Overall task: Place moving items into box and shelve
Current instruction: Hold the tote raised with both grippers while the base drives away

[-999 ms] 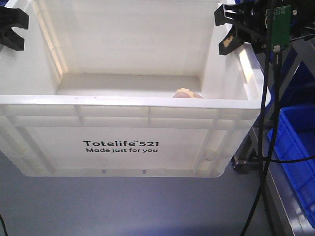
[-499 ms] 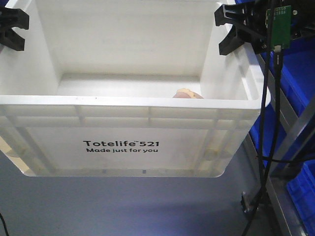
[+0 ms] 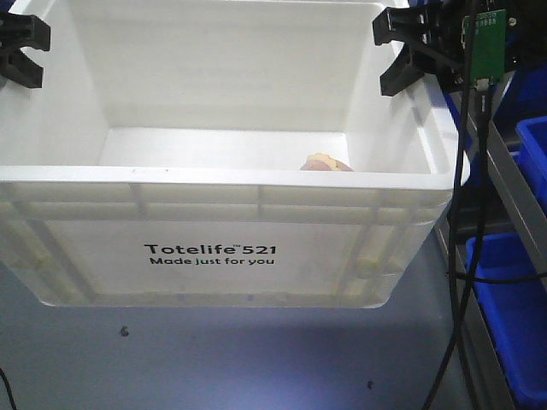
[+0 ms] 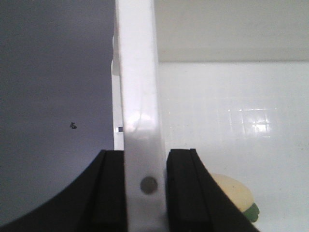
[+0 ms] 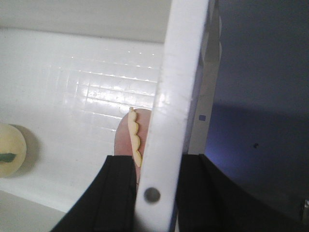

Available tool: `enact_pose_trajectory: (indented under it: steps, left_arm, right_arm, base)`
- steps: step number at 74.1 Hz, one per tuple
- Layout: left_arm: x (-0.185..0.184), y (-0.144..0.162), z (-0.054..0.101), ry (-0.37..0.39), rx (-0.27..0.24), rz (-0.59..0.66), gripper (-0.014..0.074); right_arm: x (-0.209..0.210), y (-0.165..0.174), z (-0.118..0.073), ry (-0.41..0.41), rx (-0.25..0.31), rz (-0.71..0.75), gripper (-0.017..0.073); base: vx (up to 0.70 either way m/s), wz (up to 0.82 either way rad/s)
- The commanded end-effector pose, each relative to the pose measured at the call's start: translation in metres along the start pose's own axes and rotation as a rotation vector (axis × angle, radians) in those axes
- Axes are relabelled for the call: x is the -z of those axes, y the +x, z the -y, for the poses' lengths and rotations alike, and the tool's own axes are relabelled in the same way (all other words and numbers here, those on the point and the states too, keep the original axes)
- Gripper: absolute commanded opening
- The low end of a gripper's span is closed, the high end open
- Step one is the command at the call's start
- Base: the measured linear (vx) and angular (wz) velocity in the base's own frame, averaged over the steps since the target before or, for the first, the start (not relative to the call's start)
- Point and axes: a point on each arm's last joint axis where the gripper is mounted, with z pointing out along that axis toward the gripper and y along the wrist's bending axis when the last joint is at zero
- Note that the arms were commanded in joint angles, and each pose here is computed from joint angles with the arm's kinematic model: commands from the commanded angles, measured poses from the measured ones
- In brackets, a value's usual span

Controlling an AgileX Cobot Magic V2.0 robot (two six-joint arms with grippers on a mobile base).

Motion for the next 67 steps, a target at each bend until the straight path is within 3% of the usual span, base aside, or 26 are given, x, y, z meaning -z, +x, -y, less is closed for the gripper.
enact_pose_trajectory:
  steps: [1,67]
  left_arm:
    - [0.0291,-0.0104,0.0273,0.235,0.063,0.175,-0.0006]
    - [0.0291,-0.0104,0.0273,0.235,0.063,0.175,-0.0006]
  right_arm:
    - [0.0331,-0.0082,-0.0360,-0.274,-0.025,0.187,-0.0006]
    - [0.0331,-0.0083,-0.0360,-0.274,-0.025,0.188,-0.0006]
  base:
    - [0.46,0.20]
    - [0.44,0.13]
